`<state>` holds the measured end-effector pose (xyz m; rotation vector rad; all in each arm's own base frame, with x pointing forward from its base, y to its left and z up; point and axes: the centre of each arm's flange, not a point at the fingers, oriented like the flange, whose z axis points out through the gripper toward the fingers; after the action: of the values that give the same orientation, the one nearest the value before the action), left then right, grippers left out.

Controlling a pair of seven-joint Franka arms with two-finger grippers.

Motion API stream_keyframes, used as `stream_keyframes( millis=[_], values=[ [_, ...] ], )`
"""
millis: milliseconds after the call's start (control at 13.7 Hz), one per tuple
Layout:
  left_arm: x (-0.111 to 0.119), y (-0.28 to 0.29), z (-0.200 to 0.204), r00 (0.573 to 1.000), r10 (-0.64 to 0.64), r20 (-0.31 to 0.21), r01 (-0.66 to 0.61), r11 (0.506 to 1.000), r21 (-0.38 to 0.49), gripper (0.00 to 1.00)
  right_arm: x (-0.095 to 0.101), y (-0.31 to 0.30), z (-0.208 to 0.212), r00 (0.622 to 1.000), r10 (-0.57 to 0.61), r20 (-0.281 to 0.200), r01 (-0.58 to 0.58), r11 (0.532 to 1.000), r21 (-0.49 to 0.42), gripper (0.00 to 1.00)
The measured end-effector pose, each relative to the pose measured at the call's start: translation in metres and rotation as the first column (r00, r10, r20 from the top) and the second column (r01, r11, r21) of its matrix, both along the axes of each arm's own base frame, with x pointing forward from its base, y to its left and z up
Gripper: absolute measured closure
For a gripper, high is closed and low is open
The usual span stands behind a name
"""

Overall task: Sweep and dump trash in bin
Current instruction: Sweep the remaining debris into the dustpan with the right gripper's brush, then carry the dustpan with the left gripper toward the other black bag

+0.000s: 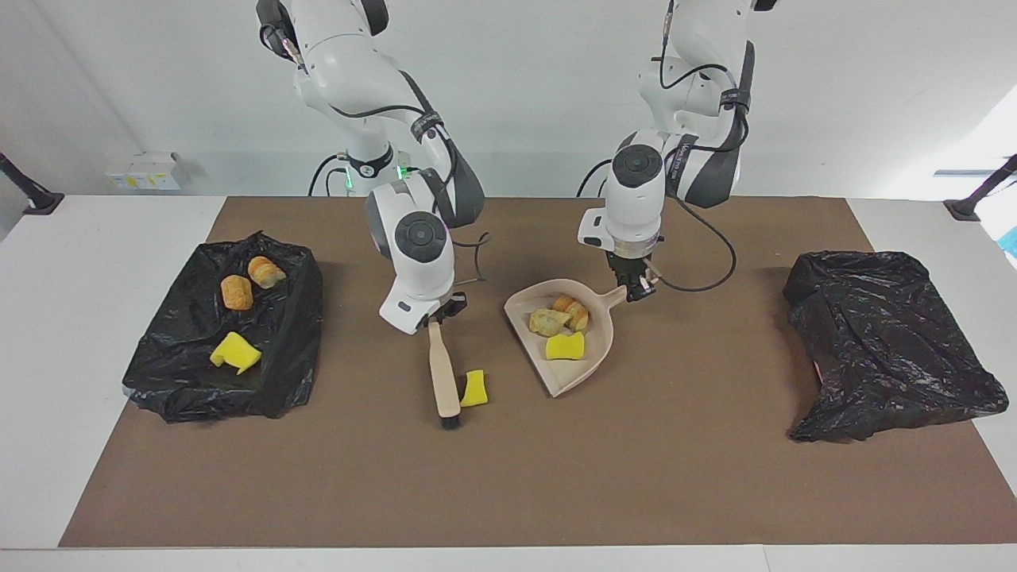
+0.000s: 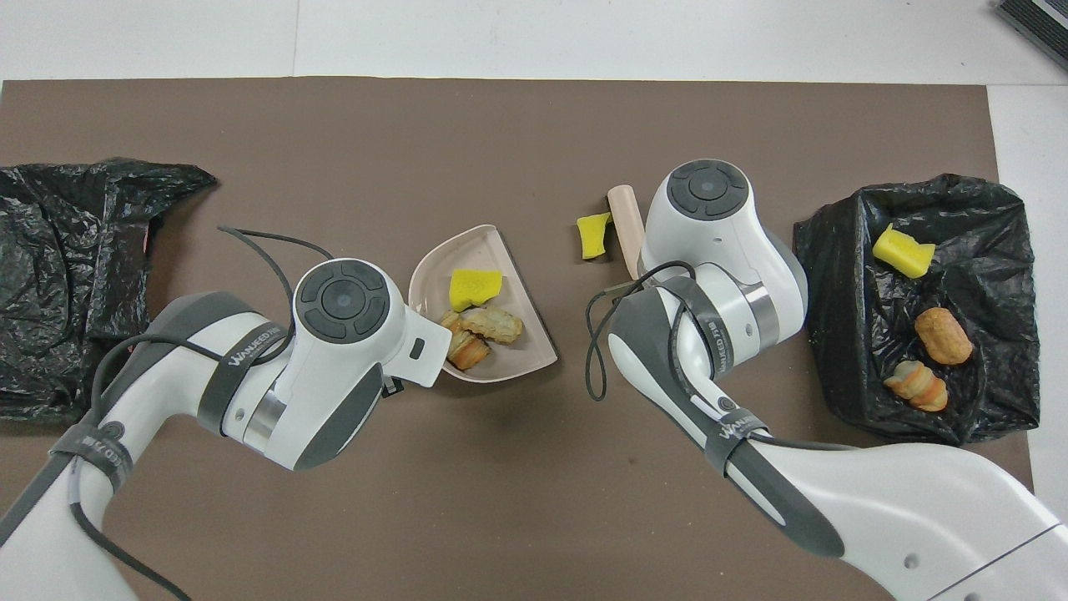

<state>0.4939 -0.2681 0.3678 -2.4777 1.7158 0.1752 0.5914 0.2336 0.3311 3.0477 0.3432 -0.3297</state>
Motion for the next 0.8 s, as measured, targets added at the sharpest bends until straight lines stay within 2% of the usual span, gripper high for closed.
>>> stream_keyframes(
  millis=[219,511,657,803],
  values=[
    [-0.002,-0.003,-0.005,1.000,-0.006,-0.014,0.006,1.000,0.008,0.69,-0.028,0.061,0.004,0.998,0.046,-0.038,-0.042,0.995,0.086,0.74],
    [-0.003,-0.005,-0.006,1.000,-0.013,-0.009,0.013,1.000,0.004,0.69,-0.073,0.131,0.011,0.993,0.086,-0.076,-0.077,0.990,0.114,0.74],
    [-0.003,-0.006,-0.011,0.999,-0.032,0.021,0.032,0.999,-0.020,0.69,-0.078,0.137,0.016,0.994,0.083,-0.077,-0.074,0.990,0.120,0.74],
    [0.000,-0.002,-0.013,0.998,-0.058,0.032,0.059,0.998,-0.032,0.69,-0.075,0.133,0.023,0.995,0.073,-0.068,-0.064,0.990,0.125,0.74]
  ],
)
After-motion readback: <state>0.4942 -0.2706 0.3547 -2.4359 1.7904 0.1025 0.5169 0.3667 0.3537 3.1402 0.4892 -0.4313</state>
